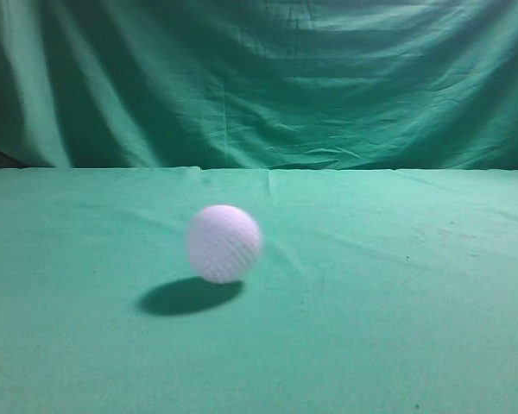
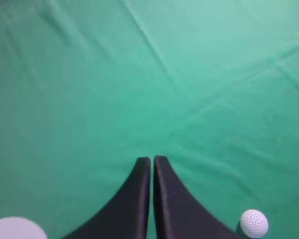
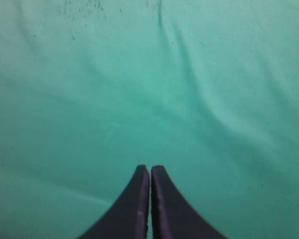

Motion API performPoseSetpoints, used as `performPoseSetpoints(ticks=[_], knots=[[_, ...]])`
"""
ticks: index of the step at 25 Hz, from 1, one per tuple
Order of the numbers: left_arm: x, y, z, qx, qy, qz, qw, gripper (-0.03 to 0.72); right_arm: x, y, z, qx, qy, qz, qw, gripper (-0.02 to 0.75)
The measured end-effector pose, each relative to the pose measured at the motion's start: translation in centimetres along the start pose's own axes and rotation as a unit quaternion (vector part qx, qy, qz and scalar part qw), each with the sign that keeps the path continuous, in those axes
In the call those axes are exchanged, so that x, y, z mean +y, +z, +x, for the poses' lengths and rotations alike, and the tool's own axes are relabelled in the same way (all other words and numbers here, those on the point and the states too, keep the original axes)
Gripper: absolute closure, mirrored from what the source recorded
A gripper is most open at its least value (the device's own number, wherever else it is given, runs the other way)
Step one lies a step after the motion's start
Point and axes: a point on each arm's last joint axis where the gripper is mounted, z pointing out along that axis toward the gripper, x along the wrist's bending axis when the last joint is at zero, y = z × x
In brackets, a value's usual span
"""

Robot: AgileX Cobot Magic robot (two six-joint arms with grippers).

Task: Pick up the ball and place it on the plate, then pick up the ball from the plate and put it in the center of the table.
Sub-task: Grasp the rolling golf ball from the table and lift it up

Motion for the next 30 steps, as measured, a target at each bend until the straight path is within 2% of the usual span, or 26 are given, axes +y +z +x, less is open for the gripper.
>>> performPoseSetpoints(ticks=[2,5,10,21,25,30], knots=[[-0.5,-1.5,-1.8,-0.013,0.008,-0.046,0.999,0.688,-0.1,0.0,-0.1,-0.003,-0.002,0.006,1.000,0.738],[-2.7,-3.2,-3.3,-0.009,0.013,-0.087,0.996,0.688,-0.2,0.0,-0.1,-0.004,-0.001,0.008,1.000,0.738],[-8.0,-4.4,-4.3,0.015,0.021,-0.102,0.994,0.688,0.0,0.3,-0.1,0.000,0.000,0.020,1.000,0.738],[-18.3,-5.9,-6.2,0.056,0.029,-0.165,0.984,0.688,3.3,2.7,0.4,0.033,-0.028,0.105,0.993,0.738],[-20.6,-6.0,-6.7,0.061,0.031,-0.179,0.982,0.688,4.4,3.9,1.2,0.048,-0.048,0.127,0.990,0.738],[-21.5,-6.2,-6.9,0.063,0.034,-0.188,0.980,0.688,5.7,5.9,2.9,0.066,-0.075,0.158,0.982,0.738]])
